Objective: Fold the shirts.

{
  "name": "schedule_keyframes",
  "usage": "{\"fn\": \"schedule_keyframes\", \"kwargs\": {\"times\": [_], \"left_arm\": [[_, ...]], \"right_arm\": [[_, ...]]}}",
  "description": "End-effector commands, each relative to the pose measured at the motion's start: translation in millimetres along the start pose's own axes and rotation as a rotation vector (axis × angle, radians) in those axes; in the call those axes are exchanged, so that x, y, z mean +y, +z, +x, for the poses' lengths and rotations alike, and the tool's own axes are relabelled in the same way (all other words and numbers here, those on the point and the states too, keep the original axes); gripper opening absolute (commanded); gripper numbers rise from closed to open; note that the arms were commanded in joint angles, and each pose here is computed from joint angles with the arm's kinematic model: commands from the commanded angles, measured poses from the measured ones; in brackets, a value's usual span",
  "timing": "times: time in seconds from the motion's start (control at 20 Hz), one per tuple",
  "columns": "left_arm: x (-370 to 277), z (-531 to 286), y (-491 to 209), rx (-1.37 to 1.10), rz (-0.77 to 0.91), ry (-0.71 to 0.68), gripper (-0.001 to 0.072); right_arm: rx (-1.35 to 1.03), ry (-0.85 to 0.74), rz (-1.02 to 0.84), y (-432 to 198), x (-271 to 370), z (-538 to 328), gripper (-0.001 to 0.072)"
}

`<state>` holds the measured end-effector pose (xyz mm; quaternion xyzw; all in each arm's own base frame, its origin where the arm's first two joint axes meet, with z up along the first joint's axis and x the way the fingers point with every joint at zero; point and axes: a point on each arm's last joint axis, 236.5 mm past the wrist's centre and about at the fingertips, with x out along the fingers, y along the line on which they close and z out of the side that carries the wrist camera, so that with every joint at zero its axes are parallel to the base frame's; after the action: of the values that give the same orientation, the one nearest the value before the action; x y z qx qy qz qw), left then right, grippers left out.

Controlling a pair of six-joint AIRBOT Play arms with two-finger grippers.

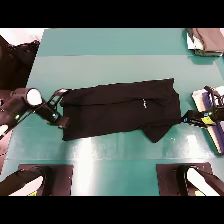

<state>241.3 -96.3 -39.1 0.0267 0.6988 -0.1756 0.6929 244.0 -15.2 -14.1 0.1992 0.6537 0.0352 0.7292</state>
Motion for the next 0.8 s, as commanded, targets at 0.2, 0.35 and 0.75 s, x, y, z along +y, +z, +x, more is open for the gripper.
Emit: {"fn": "schedule_keyframes", "kwargs": {"times": [0.2, 0.35, 0.75], "left_arm": [[5, 17, -48, 0.020, -0.247, -0.126, 0.0429], [3, 34, -61, 0.056, -0.263, -0.136, 0.0429], [-3, 38, -36, -0.056, -0.290, -0.178, 0.0351]], "right_arm": [[-0.041, 0.120, 0.001, 15, 23, -3, 0.0555], [-0.043, 0.131, -0.023, 17, 31, -3, 0.0555], [-0.027, 0.135, -0.083, 14, 47, 2, 0.0554]]}}
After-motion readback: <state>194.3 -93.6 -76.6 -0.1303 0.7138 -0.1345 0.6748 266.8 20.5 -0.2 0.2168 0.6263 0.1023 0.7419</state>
